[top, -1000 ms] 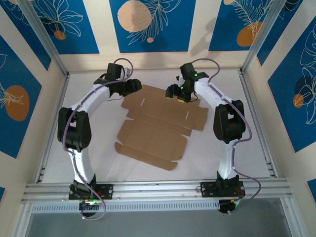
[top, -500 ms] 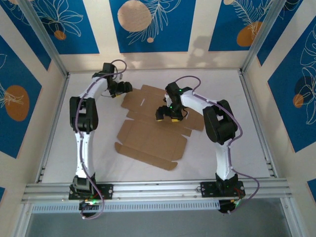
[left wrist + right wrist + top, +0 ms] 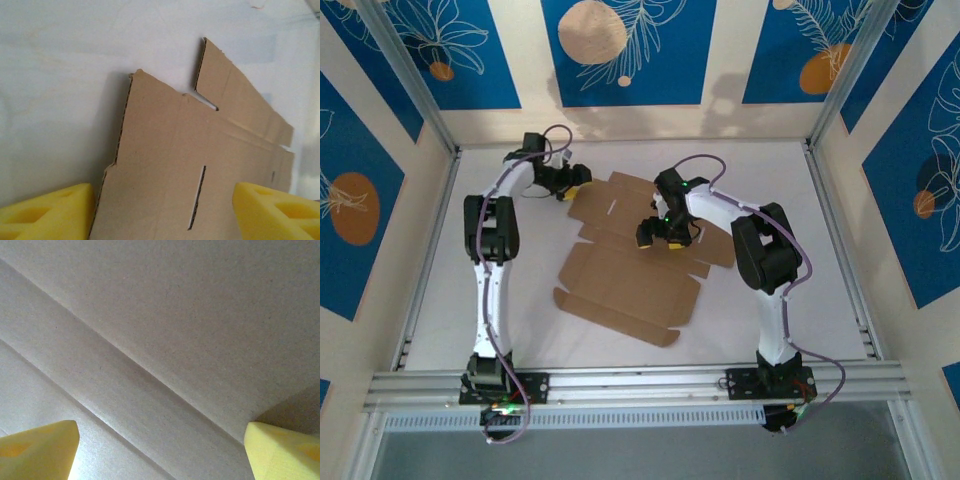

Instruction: Fold the paper box

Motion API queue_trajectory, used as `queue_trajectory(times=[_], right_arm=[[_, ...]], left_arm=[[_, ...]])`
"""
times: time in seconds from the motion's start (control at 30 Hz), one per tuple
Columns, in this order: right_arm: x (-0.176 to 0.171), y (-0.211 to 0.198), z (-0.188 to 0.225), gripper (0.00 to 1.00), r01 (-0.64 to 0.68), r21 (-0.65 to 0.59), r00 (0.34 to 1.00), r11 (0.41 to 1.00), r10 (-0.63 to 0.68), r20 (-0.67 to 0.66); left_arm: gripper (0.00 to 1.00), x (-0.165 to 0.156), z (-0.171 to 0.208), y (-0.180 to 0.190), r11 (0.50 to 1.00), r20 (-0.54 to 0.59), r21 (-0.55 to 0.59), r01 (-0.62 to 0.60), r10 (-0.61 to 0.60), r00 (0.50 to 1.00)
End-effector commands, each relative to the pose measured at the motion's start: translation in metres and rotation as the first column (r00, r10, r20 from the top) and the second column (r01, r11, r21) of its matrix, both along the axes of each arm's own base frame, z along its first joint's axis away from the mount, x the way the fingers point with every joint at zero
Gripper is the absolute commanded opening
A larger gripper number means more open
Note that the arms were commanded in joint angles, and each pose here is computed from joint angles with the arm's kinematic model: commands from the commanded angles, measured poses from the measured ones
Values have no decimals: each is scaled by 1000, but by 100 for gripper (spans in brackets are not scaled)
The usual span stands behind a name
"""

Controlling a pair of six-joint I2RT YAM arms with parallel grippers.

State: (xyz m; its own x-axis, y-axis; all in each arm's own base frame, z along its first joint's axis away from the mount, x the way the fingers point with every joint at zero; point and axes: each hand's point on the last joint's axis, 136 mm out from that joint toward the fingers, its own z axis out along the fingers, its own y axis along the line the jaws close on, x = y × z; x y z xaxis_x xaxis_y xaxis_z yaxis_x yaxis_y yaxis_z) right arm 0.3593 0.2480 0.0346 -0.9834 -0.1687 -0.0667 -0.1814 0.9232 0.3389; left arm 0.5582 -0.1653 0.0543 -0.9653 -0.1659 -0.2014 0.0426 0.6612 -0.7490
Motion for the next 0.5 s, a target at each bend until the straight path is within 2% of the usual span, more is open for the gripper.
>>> queue_trajectory(times=[0.0, 0.07, 0.2, 0.3, 0.47], right_arm=[[-1, 1, 18, 86, -23, 17, 1000, 1000, 23, 16], [-2, 0, 17, 86, -27, 20, 1000, 999, 27, 13], [0, -3, 12, 84, -25, 12, 1000, 1000, 25, 5], [2, -3, 14, 83, -26, 12, 1000, 1000, 25, 9], [5, -1, 23, 80, -45, 15, 999, 999, 45, 26]], left_arm=[[69, -12, -11, -21, 985, -80, -170, 26, -40, 996], [66, -12, 0, -25, 977, -54, -209, 36, -48, 997], [52, -12, 21, -31, 960, -6, -272, 62, -66, 998], [41, -15, 23, -29, 967, 17, -242, 77, -75, 997], [35, -20, 18, -29, 966, 34, -233, 109, -104, 994]])
